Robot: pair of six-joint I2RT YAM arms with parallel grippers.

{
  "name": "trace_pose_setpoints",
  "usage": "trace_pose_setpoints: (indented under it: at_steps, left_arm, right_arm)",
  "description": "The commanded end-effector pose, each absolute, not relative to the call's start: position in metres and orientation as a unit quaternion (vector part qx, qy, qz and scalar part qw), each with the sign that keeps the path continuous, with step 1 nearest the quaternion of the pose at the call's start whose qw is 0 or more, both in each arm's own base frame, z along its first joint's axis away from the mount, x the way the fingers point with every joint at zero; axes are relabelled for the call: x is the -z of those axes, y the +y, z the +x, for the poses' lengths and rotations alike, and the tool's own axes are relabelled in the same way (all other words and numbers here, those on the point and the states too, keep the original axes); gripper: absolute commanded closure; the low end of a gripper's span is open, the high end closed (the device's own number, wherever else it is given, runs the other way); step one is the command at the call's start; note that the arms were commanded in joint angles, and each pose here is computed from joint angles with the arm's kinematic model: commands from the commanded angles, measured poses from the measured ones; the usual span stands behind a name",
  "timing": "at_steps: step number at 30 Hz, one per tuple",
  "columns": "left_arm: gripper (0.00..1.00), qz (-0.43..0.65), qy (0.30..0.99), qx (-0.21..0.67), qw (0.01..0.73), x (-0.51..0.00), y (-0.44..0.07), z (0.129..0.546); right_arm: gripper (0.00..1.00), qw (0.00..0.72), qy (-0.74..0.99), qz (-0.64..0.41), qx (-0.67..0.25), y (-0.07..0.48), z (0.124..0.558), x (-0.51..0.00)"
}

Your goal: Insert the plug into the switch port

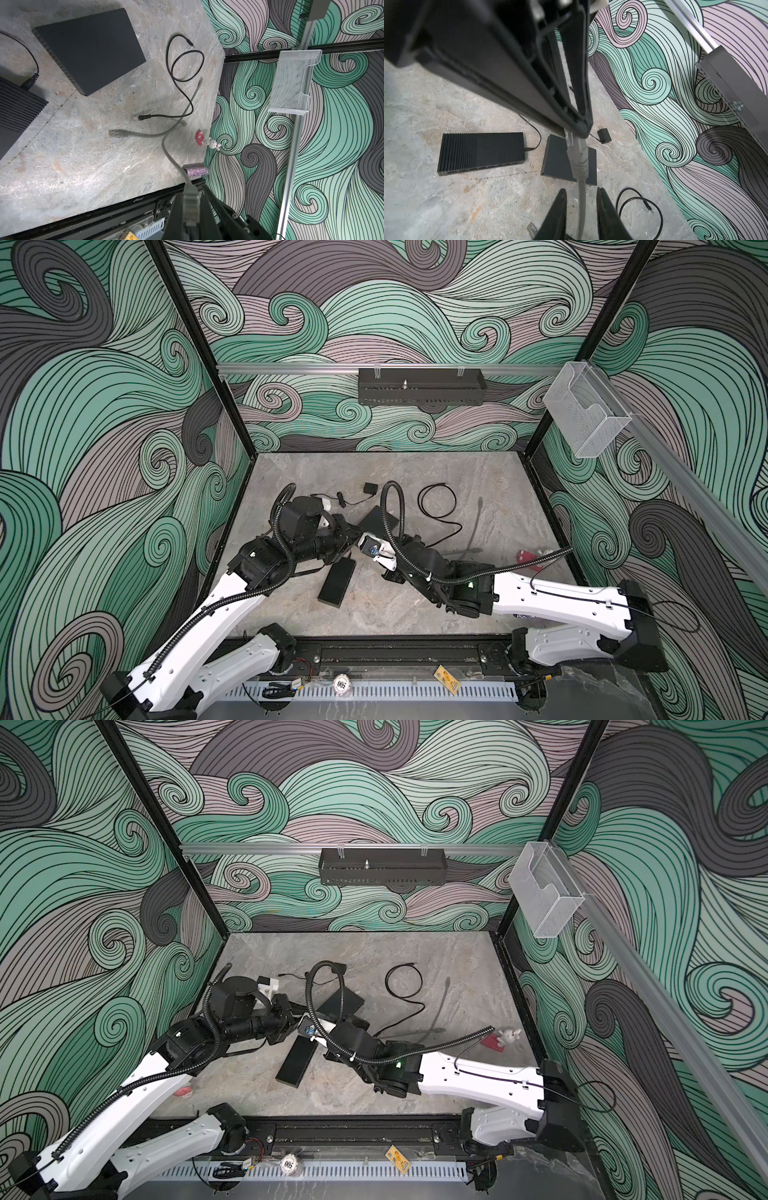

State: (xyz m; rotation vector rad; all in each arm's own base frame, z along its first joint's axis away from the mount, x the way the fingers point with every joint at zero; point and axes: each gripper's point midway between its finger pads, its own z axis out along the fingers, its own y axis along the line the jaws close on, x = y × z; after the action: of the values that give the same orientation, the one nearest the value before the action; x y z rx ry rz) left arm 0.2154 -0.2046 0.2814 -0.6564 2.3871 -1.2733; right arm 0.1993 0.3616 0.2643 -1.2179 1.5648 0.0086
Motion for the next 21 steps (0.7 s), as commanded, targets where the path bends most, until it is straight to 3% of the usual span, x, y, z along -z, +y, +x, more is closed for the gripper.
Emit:
trace_pose_setpoints:
  at_steps: [1,10,17,21]
  left_arm:
    - [1.00,-0.249,0.835,0.462,0.165,-0.284,-0.204,0.213]
    - [1.00,-0.251,0.831,0.468,0.165,-0.286,-0.203,0.211]
    - [1.00,-0.249,0.830,0.472,0.163,-0.288,-0.204,0.210]
    - [1.00,-0.248,0.831,0.472,0.160,-0.287,-0.205,0.210]
  right_arm:
    - [0.74,0.556,0.653,-0.515,0.000,0.369,0.204,-0.267]
    - [0.83,0.555,0.657,-0.510,0.006,0.372,0.210,-0.264]
    - [0.83,0.559,0.650,-0.514,0.024,0.372,0.214,-0.260]
    - [0.73,0.562,0.647,-0.514,0.038,0.370,0.217,-0.259]
